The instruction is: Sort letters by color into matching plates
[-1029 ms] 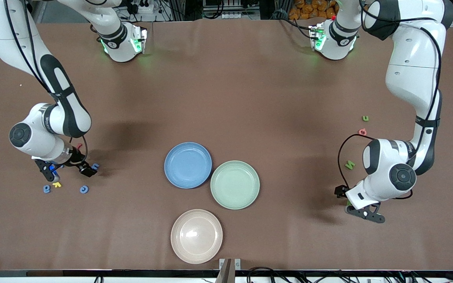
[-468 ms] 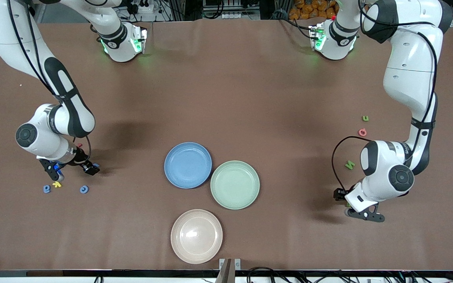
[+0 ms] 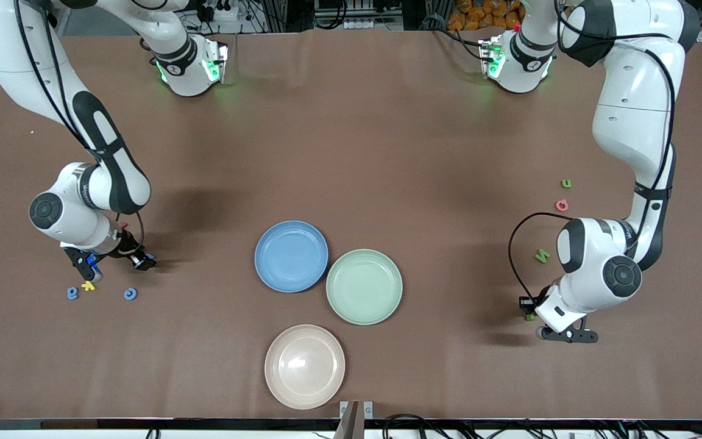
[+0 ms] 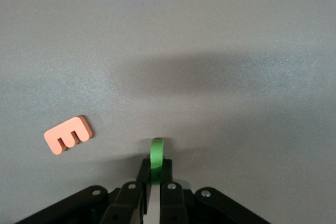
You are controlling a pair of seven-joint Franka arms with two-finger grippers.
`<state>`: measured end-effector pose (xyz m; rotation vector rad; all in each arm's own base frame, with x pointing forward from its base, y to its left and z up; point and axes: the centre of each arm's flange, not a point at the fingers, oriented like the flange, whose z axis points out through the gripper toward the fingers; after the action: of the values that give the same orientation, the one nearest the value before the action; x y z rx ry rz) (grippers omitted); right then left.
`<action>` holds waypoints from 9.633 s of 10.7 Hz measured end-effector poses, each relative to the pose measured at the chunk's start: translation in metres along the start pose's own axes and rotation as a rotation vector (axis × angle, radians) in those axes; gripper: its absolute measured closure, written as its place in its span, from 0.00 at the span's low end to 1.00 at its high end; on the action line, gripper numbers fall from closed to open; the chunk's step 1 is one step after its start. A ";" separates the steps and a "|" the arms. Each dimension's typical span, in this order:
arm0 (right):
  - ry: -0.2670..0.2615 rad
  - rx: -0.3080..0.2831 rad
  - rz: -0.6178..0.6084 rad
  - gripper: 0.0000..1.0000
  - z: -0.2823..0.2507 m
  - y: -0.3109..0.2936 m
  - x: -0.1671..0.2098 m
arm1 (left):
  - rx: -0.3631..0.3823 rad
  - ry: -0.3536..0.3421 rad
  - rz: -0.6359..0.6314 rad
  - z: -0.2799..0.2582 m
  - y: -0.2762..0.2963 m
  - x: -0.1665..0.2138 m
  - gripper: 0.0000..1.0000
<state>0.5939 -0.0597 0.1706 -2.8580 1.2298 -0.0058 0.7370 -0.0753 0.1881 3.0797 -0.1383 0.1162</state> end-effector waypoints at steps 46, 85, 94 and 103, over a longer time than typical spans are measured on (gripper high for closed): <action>-0.013 0.011 -0.638 0.00 -0.140 -0.061 0.049 | 0.110 0.012 -0.079 -0.082 0.077 -0.154 0.00; 0.041 0.032 -0.660 0.64 -0.011 -0.077 0.071 | 0.082 -0.202 -0.147 -0.009 -0.124 -0.330 0.00; -0.015 0.084 -0.362 0.64 -0.065 -0.230 -0.109 | 0.074 -0.245 -0.086 -0.014 -0.155 -0.344 0.66; -0.060 0.042 -0.270 0.49 -0.040 -0.287 -0.253 | 0.103 -0.197 -0.087 -0.039 -0.165 -0.315 0.74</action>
<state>0.6276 0.3201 0.2211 -2.9380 0.8164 0.0470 0.4363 0.1184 0.1937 3.1874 -0.0060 -0.1900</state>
